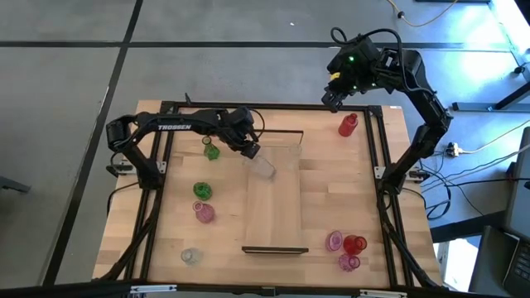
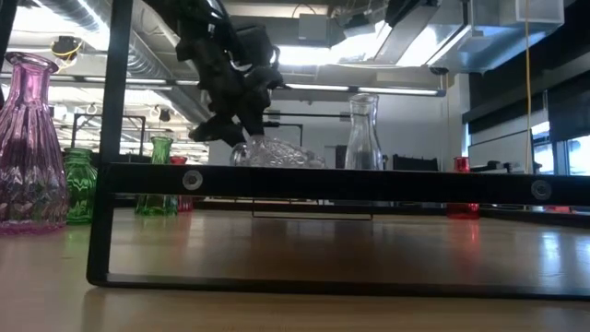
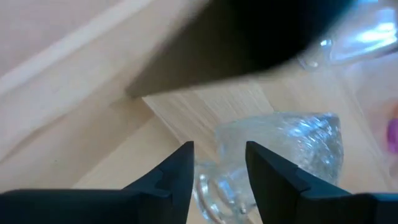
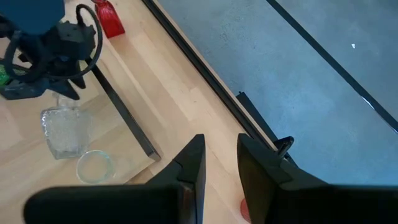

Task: Sort vases onto shelf
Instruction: Put the top transparent vase aligned with the other transparent vase on the shelf

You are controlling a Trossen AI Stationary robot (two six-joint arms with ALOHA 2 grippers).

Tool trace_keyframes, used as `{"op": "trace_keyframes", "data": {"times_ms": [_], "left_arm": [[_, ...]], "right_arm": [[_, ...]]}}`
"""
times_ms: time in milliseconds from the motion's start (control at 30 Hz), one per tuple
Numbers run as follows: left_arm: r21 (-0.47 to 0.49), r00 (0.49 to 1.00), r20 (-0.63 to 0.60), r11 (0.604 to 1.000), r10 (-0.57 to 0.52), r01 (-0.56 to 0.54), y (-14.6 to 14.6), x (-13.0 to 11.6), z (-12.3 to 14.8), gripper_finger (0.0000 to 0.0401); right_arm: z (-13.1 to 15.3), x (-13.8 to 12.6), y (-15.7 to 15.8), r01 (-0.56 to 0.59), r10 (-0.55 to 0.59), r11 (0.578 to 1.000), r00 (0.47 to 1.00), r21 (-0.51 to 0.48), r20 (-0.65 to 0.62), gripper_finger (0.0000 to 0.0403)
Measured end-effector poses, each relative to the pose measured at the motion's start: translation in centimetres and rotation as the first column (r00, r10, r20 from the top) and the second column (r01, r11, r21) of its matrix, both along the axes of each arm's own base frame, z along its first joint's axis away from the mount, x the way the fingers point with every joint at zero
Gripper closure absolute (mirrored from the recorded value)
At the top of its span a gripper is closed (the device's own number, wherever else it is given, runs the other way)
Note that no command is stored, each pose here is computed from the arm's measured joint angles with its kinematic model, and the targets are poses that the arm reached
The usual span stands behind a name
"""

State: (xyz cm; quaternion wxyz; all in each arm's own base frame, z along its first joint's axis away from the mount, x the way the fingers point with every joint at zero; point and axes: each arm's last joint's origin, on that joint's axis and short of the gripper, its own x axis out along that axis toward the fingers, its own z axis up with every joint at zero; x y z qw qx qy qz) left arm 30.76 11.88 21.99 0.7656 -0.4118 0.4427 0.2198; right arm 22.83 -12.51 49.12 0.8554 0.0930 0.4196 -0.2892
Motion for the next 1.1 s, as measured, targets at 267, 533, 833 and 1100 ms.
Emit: {"op": "trace_keyframes", "data": {"times_ms": [267, 533, 833, 1100], "left_arm": [[-0.058, 0.998, -0.053, 0.998, -0.017, 0.014, -0.3, -0.6, -0.2, 0.0263], [0.064, 0.997, -0.010, 0.996, 0.070, -0.069, -0.3, -2.0, 2.7, 0.0262], [-0.042, 0.999, -0.029, 0.999, 0.031, -0.032, -1.3, -2.6, 1.8, 0.0262], [-0.119, 0.999, 0.048, 0.993, 0.004, 0.002, -1.1, -2.6, 0.6, 0.0262]], "right_arm": [[0.0, 0.0, 0.0, -0.001, 0.001, 1.000, 1.000, 0.001, 0.000, 0.0326], [0.0, 0.0, 0.0, -0.004, 0.004, 1.000, 1.000, 0.004, 0.002, 0.0326], [0.0, 0.0, 0.0, -0.006, 0.006, 1.000, 1.000, 0.003, 0.001, 0.0326], [0.0, 0.0, 0.0, -0.007, 0.007, 1.000, 1.000, 0.003, 0.001, 0.0326]]}}
